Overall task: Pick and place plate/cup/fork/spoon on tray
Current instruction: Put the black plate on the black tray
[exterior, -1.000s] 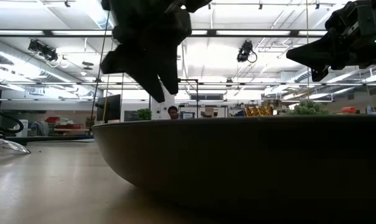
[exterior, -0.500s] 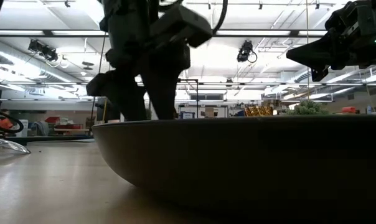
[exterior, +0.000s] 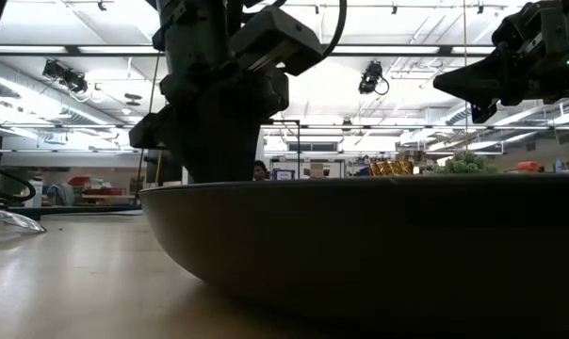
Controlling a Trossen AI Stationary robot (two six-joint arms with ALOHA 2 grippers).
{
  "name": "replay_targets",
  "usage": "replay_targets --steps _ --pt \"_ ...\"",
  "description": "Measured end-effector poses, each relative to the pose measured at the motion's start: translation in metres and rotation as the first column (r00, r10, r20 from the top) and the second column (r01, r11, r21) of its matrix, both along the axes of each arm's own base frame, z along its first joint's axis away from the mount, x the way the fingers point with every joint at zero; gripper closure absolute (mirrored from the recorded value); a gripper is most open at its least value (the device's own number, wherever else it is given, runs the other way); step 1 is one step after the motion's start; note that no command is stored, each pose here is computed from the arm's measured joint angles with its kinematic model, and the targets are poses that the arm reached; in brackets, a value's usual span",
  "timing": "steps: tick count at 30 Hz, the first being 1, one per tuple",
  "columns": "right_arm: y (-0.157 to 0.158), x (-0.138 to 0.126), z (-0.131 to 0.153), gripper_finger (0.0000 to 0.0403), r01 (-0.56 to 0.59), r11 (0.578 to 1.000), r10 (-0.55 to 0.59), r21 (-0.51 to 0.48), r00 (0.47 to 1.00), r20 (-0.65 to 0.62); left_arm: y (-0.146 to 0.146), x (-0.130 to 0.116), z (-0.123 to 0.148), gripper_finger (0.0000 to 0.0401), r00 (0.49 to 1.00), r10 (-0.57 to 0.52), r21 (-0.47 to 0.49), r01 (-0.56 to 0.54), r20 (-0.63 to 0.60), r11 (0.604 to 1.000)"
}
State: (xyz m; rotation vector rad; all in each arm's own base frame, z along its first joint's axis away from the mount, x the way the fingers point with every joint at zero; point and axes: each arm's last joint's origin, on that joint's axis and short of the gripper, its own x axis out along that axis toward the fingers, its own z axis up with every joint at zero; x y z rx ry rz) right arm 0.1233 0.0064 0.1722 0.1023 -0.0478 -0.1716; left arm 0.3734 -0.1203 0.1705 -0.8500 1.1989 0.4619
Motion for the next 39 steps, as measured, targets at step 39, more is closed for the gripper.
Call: replay_targets --steps 39 --pt "0.000 0.000 0.000 0.0369 0.000 1.000 0.000 0.000 1.000 -0.001 0.053 0.036 0.025 0.0390 0.998 -0.034 -0.090 0.039 0.059 0.995"
